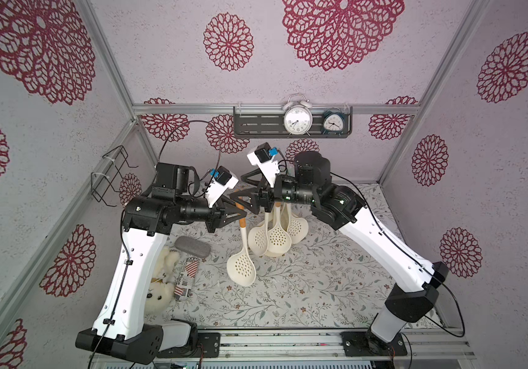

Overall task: Hang the skimmer on the kitchen utensil rack
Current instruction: Adjust the skimmer.

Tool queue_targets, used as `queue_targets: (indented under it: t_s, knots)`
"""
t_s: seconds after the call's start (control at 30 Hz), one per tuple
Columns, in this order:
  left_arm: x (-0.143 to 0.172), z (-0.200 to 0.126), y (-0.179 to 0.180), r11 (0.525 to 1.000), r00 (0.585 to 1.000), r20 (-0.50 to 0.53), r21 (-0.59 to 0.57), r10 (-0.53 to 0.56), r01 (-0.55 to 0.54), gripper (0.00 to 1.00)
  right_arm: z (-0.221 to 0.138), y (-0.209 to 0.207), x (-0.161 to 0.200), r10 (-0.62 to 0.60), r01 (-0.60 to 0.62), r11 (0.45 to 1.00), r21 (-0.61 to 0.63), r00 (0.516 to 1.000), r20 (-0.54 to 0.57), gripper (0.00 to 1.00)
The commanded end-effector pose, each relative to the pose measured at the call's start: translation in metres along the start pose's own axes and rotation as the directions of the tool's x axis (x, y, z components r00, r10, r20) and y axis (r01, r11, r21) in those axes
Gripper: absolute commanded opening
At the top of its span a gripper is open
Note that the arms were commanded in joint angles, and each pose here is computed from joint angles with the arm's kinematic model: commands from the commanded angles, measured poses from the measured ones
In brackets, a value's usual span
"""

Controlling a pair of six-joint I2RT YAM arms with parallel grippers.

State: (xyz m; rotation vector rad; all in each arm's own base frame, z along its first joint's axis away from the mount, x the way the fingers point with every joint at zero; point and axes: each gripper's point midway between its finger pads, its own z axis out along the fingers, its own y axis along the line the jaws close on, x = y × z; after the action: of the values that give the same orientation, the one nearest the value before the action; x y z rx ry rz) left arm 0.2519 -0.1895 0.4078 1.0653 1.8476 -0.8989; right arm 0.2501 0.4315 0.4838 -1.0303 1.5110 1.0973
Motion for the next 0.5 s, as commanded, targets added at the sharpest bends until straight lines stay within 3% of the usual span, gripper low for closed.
queue_targets:
  t_s: [0.0,0.13,0.3,0.4,0.43,0.47]
  knots:
    - [-0.004,-0.002,-0.001,1.0,1.0,0.02,-0.005,0.02,-0.02,0.0,-0.01,0.016,-0.023,-0.015,0.016,1.0,-0.026,0.999,0.052,0.76]
    - [-0.004,-0.002,-0.002,1.0,0.999,0.021,-0.007,0.025,-0.024,0.0,-0.008,0.015,-0.021,0.0,0.001,1.0,-0.021,0.999,0.048,0.61]
    - [-0.005,-0.005,-0.001,0.999,0.999,0.029,-0.027,0.031,-0.031,0.0,-0.006,0.019,-0.02,0.015,-0.014,0.999,-0.033,0.999,0.044,0.32]
    - [-0.008,-0.007,0.001,0.998,0.998,0.052,-0.061,0.027,-0.024,0.0,-0.007,0.016,-0.021,0.026,-0.025,1.0,-0.007,0.998,0.058,0.09]
    - [-0.01,-0.008,0.004,0.996,0.998,0.067,-0.083,0.022,-0.016,0.06,-0.008,0.015,-0.023,0.031,-0.032,0.999,0.009,0.997,0.07,0.01]
    - [-0.012,-0.009,0.008,0.994,0.996,0.085,-0.111,0.02,-0.01,0.22,-0.009,0.013,-0.026,0.04,-0.043,0.999,0.029,0.995,0.088,0.0]
